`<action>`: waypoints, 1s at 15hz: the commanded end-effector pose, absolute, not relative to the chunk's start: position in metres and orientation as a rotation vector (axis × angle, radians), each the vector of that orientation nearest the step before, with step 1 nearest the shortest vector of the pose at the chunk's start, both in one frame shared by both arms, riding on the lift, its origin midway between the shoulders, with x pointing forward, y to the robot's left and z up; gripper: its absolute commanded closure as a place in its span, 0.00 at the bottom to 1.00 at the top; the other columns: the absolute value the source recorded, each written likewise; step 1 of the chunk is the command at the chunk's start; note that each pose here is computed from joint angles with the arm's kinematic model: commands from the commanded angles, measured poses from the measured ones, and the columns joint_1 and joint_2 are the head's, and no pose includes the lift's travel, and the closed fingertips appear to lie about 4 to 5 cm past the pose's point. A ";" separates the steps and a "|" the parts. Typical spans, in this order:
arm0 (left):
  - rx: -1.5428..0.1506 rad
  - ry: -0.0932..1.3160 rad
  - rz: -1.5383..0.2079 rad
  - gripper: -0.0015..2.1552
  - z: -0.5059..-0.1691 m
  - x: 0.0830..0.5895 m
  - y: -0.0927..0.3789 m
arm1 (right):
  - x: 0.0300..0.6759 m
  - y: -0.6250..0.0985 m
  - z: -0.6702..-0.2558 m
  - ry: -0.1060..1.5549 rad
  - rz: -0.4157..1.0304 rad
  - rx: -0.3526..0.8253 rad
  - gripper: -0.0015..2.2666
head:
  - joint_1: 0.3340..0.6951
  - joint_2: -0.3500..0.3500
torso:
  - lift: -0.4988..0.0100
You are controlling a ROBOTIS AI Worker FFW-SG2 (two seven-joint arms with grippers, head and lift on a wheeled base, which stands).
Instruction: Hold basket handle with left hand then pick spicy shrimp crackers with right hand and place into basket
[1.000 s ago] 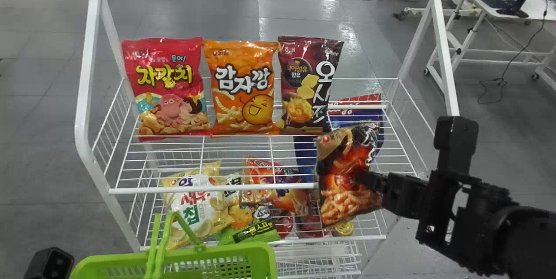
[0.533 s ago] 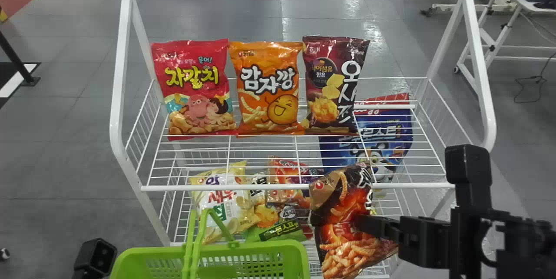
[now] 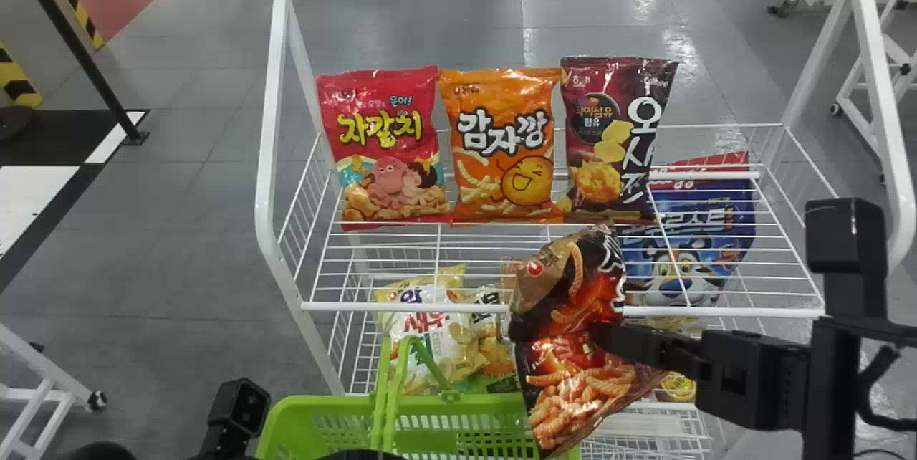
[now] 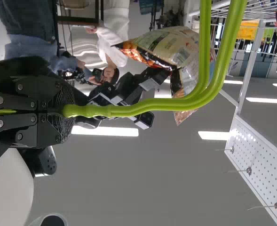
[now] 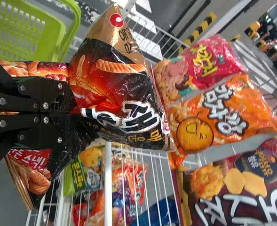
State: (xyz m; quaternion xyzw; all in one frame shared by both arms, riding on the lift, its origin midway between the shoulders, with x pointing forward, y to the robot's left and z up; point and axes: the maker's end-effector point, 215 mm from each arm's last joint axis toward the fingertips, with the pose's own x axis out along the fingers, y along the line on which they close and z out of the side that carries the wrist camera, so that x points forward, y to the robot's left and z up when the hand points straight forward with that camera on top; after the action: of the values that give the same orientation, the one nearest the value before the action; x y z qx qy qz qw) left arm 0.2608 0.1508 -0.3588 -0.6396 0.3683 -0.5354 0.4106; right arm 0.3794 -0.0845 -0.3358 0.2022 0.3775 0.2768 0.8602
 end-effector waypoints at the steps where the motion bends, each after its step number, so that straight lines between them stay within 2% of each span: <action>1: -1.611 0.911 -1.362 0.99 -0.354 0.265 0.152 | 0.373 -0.073 -0.328 0.787 0.629 0.448 0.99 | 1.00 0.66 | 0.97; 7: -1.607 0.851 -1.409 0.99 -0.333 0.283 0.154 | 0.347 -0.048 -0.334 0.833 0.716 0.507 0.99 | 1.00 0.74 | 0.97; 12: -1.608 0.846 -1.416 0.99 -0.331 0.285 0.153 | 0.319 -0.015 -0.330 0.875 0.855 0.613 0.99 | 1.00 0.83 | 0.97; 15: -1.609 0.843 -1.417 0.99 -0.331 0.285 0.153 | 0.307 -0.003 -0.336 0.906 0.888 0.629 0.98 | 1.00 0.88 | 0.97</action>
State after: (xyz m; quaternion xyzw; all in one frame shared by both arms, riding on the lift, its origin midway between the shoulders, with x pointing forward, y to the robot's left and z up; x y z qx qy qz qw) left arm 0.2850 0.1518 -0.3330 -0.6360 0.3384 -0.5597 0.4095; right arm 0.3135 -0.0085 -0.3316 0.2854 0.4080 0.4024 0.7682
